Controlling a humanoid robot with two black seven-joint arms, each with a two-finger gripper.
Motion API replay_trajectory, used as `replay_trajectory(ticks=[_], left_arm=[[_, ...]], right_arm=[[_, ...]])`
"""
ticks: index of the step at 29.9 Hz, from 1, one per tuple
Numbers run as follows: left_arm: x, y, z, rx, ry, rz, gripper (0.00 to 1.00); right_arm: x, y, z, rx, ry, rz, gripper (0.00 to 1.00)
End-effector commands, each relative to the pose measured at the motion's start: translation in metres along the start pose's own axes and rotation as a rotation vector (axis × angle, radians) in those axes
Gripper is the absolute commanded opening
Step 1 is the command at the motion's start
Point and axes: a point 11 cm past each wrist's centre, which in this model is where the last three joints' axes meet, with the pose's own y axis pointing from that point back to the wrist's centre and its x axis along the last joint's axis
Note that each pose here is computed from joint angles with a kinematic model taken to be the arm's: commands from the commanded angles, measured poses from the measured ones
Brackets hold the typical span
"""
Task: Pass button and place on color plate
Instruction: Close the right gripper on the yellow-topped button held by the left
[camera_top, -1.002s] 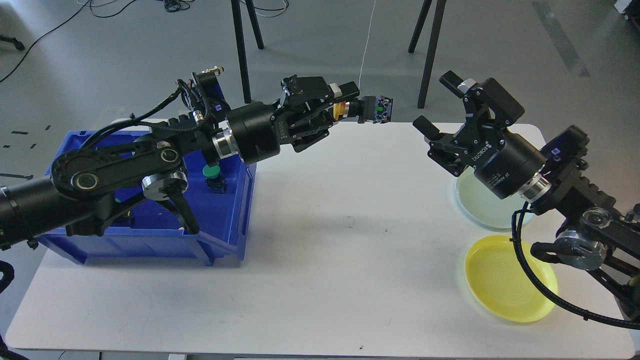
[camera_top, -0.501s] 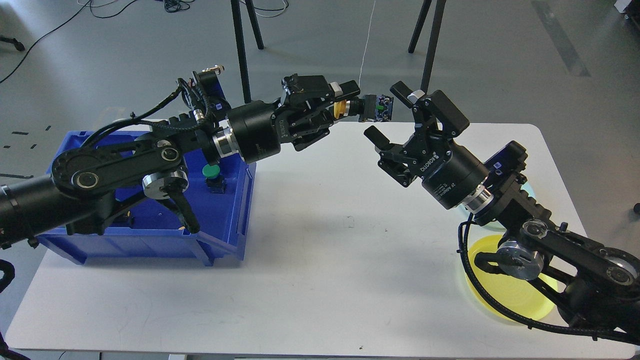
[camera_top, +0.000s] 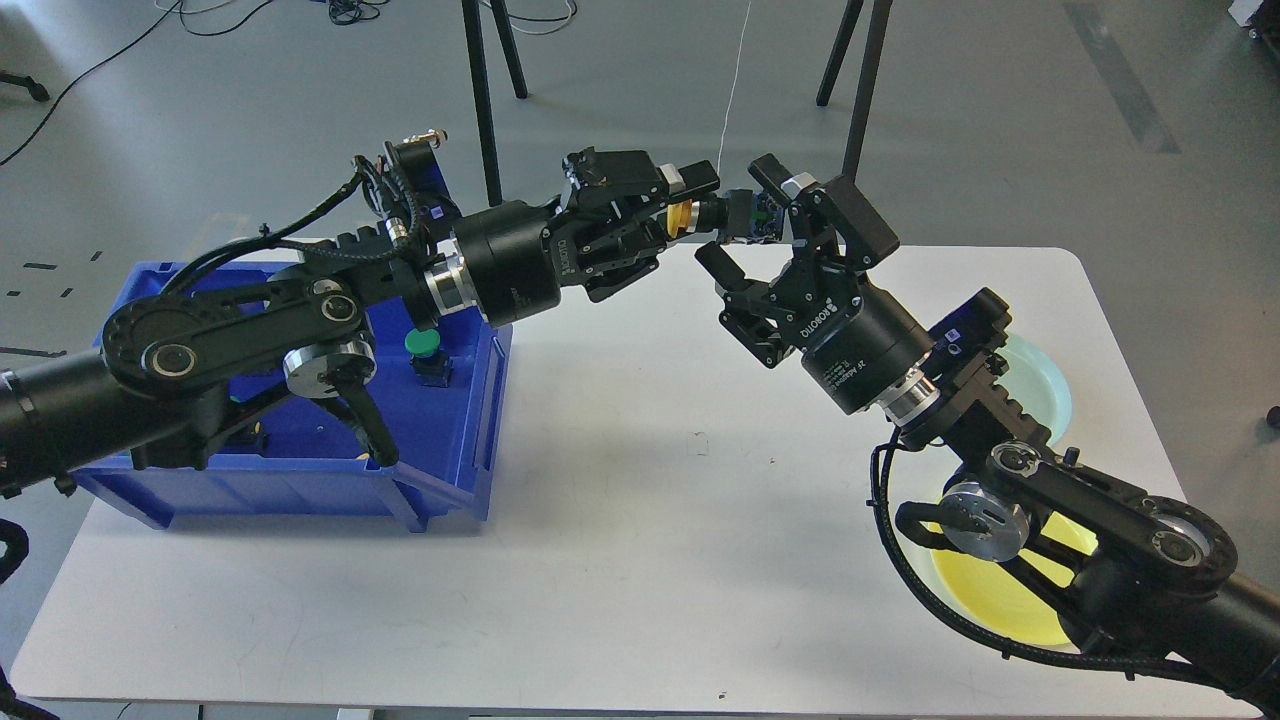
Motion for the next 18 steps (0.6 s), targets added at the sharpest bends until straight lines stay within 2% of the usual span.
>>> replay_trajectory(ticks=[1, 6, 9, 15, 18], left_arm=[[0.0000, 0.0000, 0.0000, -0.001, 0.000, 0.001, 0.08], [0.0007, 0.0004, 0.0005, -0.001, 0.000, 0.002, 0.08], [0.0002, -0.0001, 0.0004, -0.002, 0.000, 0.001, 0.08], [0.0002, 0.0007, -0.0001, -0.001, 0.002, 0.000, 0.08], [-0.0002, 0.0005, 0.0000, -0.001, 0.003, -0.001, 0.08]], right_arm=[[0.0008, 0.0003, 0.0002, -0.001, 0.002, 0.007, 0.91], [0.0026, 0.0025, -0.0001, -0.005, 0.008, 0.009, 0.74], [0.0025, 0.0024, 0.0003, -0.005, 0.012, 0.009, 0.70], [-0.0002, 0.0012, 0.0005, -0.002, 0.011, 0.001, 0.54], [0.0000, 0.0010, 0.0000, -0.002, 0.014, -0.001, 0.38]])
